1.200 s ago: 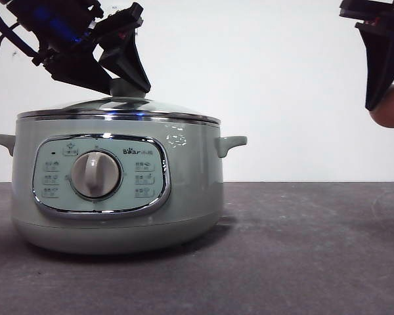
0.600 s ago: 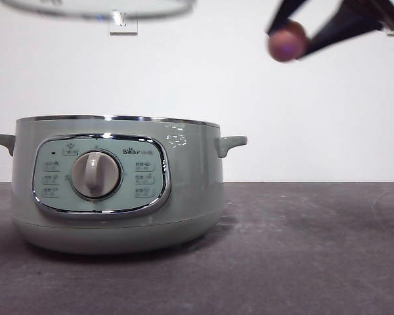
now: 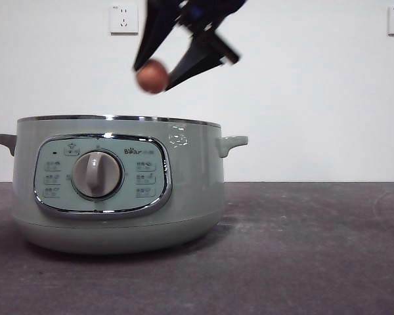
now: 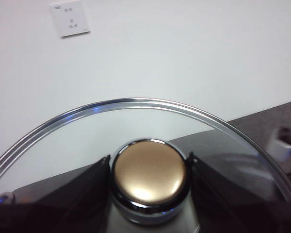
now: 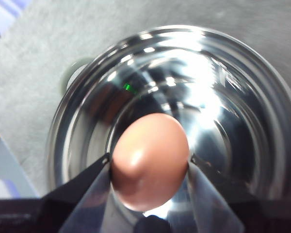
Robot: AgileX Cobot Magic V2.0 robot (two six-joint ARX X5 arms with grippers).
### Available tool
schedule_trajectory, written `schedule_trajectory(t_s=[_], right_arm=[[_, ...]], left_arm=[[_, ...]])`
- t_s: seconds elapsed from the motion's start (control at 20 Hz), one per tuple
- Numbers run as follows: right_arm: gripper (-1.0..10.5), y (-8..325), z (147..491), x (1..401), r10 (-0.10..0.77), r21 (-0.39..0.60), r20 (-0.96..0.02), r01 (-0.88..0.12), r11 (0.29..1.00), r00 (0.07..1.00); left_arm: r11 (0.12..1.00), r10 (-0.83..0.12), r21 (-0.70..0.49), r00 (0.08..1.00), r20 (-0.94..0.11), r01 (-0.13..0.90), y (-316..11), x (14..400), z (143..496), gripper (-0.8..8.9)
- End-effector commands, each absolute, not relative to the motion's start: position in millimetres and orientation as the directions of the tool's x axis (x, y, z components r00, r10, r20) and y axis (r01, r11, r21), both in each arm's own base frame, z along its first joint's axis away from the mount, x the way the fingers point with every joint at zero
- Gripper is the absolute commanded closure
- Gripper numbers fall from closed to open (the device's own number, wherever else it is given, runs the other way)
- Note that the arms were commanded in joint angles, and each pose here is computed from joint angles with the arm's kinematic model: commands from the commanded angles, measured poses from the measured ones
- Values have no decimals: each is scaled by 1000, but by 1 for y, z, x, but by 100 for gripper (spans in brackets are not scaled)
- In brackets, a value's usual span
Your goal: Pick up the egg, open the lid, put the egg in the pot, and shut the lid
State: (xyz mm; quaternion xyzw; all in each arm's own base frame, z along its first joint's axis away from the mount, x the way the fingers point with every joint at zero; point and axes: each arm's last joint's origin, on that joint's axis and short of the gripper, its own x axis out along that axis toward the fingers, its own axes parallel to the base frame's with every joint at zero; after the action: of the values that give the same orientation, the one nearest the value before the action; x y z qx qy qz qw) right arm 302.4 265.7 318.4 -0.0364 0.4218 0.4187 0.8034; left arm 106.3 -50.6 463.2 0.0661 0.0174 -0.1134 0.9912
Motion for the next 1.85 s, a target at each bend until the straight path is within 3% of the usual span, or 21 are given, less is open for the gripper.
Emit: schedule_trajectory(t_s=[0.05, 0.45, 0.8, 0.9, 1.0, 1.05, 1.3, 1.5, 1.65, 1.7, 1.85], right_arm=[[959, 289, 301, 319, 624, 265, -738, -740, 618, 257], [959, 324, 227, 334, 465, 142, -856, -763, 630, 225], [950, 332, 214, 330, 420, 97, -880, -780, 618, 223], [887, 332, 214, 329, 412, 93, -884, -780, 619, 221], [659, 331, 213, 328, 392, 76, -891, -774, 628, 230], [621, 332, 213, 328, 382, 62, -892, -772, 633, 242], [621, 333, 216, 326, 386, 79, -889, -749, 658, 245], [623, 318, 261, 314, 421, 85, -862, -737, 670, 284], [626, 284, 315, 299, 436, 78, -837, -716, 694, 331], [628, 269, 335, 293, 417, 48, -829, -696, 717, 373], [632, 218, 389, 270, 237, -158, -767, -532, 832, 597]], left_arm=[[969, -226, 115, 973, 42, 220, -42, 91, 475, 822], [967, -226, 124, 974, 11, 223, -40, 88, 471, 822], [967, -225, 126, 974, 5, 223, -40, 88, 471, 822], [966, -225, 128, 974, -3, 224, -41, 88, 470, 822], [966, -226, 129, 974, -6, 225, -41, 88, 470, 822], [966, -225, 129, 974, -5, 224, -41, 88, 470, 822], [964, -226, 137, 974, -31, 228, -41, 88, 467, 822], [963, -226, 140, 973, -40, 230, -42, 91, 467, 822], [960, -228, 149, 971, -73, 237, -48, 101, 464, 822], [958, -230, 154, 969, -94, 242, -52, 108, 461, 822], [941, -287, 142, 946, -152, 309, -67, 132, 454, 822]])
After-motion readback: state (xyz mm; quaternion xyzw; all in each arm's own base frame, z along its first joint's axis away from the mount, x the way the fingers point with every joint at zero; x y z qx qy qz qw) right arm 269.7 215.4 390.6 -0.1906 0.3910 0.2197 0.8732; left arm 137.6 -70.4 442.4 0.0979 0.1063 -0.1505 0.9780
